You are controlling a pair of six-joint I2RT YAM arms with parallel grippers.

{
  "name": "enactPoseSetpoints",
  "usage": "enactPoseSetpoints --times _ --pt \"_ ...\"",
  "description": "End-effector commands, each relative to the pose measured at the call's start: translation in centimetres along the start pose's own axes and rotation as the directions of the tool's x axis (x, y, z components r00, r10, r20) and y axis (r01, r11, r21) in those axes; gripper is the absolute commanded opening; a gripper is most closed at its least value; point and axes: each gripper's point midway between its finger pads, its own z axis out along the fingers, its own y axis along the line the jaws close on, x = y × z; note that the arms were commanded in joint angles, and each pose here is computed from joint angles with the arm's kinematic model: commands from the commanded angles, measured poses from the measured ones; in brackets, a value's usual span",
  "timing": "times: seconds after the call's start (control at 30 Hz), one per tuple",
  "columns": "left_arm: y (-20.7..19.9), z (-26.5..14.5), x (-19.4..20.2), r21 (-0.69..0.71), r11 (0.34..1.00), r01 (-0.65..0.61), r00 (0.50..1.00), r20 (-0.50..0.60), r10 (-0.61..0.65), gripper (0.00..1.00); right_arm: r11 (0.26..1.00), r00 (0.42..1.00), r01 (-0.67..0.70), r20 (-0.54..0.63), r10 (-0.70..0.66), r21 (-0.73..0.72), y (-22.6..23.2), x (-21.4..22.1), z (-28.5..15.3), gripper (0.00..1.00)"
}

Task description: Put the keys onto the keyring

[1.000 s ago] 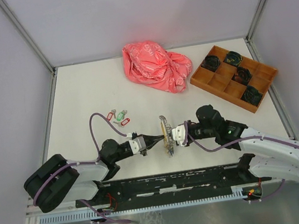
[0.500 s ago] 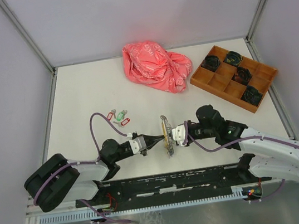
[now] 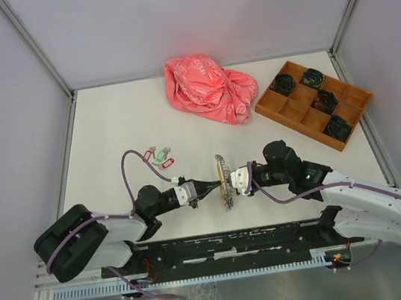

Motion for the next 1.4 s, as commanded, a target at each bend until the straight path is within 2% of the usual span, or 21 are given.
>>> enactPoseSetpoints --times 0.0,0.73,1.37 --pt "0.8 0.9 -2.4 -0.007 1.000 -0.018 0.996 0.082 0.018 0.03 0.998 0.994 0.048 0.096 -0.051 0.042 -1.5 -2.9 -0.2 0.00" --pt "0.2 1.2 -3.4 0.029 1.000 -0.001 0.989 0.148 -0.004 0.03 0.999 0.990 0.019 0.138 -0.025 0.044 -1.6 -3.8 -0.1 0.00" --pt "-0.3 1.7 -3.3 0.065 0.998 0.019 0.987 0.161 -0.029 0.03 0.998 0.982 0.023 0.187 -0.032 0.051 -1.9 -4.8 0.1 0.01"
